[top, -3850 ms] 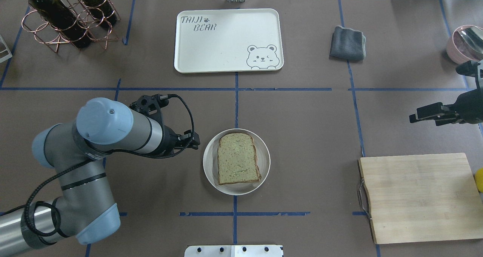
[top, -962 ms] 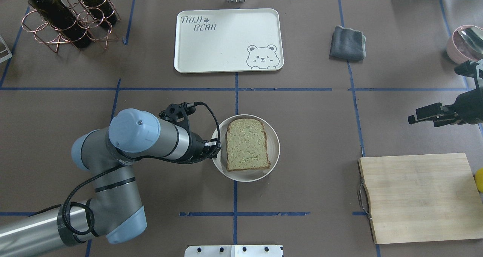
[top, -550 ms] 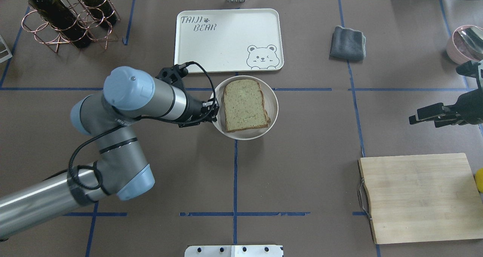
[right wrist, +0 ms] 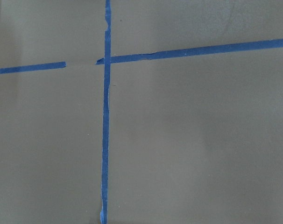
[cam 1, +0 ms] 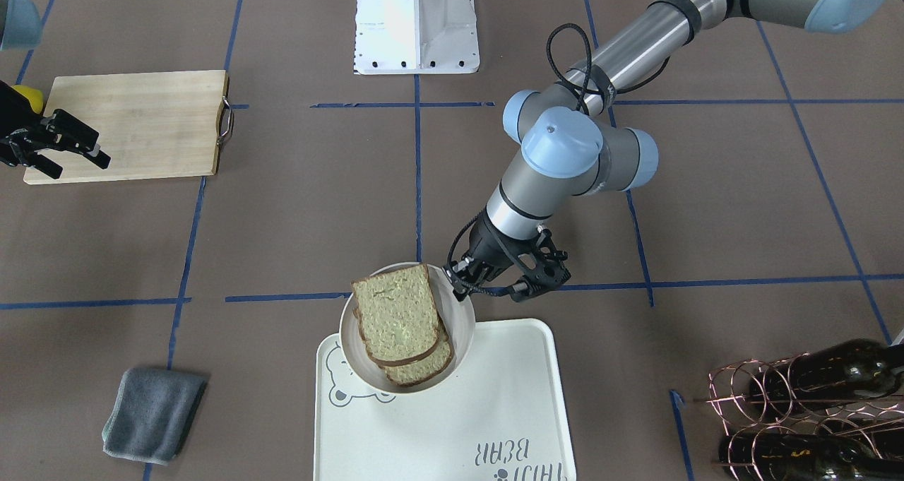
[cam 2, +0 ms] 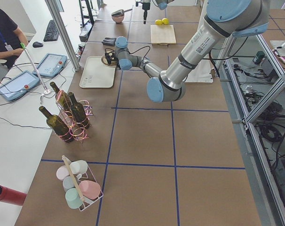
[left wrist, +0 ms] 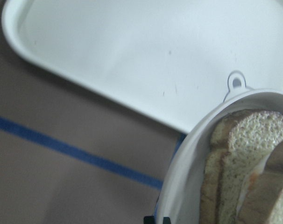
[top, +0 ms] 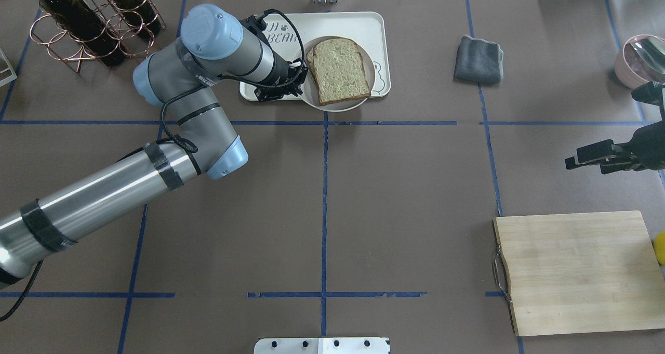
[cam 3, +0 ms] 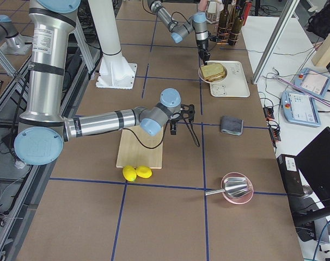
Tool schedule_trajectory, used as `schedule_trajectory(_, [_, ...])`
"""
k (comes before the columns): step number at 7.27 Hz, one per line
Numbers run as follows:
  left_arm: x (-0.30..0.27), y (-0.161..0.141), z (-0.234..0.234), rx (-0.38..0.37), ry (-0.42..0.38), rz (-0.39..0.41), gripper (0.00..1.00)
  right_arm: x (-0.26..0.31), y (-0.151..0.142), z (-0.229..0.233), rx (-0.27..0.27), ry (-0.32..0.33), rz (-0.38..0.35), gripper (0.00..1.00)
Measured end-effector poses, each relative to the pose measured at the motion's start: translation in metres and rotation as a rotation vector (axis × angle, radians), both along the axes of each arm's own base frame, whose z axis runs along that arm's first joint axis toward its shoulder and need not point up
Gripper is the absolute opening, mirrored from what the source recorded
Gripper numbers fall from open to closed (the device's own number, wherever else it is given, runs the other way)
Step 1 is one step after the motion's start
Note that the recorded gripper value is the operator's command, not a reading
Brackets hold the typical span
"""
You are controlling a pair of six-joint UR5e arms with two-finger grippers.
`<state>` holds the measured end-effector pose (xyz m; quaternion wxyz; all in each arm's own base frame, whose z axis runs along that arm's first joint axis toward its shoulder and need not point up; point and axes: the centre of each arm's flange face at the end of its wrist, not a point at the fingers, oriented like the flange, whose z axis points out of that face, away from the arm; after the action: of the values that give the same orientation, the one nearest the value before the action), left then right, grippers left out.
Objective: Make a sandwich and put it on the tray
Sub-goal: 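Lift the plate with the left gripper and carry it onto the white tray, then set the plate down on the tray and open the left gripper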
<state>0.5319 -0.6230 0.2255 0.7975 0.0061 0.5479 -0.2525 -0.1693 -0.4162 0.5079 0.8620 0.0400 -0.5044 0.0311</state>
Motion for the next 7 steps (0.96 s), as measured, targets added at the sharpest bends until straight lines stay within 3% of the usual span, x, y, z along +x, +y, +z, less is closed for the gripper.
schedule_trajectory(3, [0.005, -0.057, 0.045, -0.049, -0.009, -0.064, 0.0, 0.001, 0.0, -0.001, -0.007, -0.001, 0.006, 1.0])
schedule_trajectory(7, [0.011, -0.072, 0.056, -0.069, -0.001, -0.118, 0.0, 0.001, 0.001, 0.001, -0.01, 0.001, 0.007, 1.0])
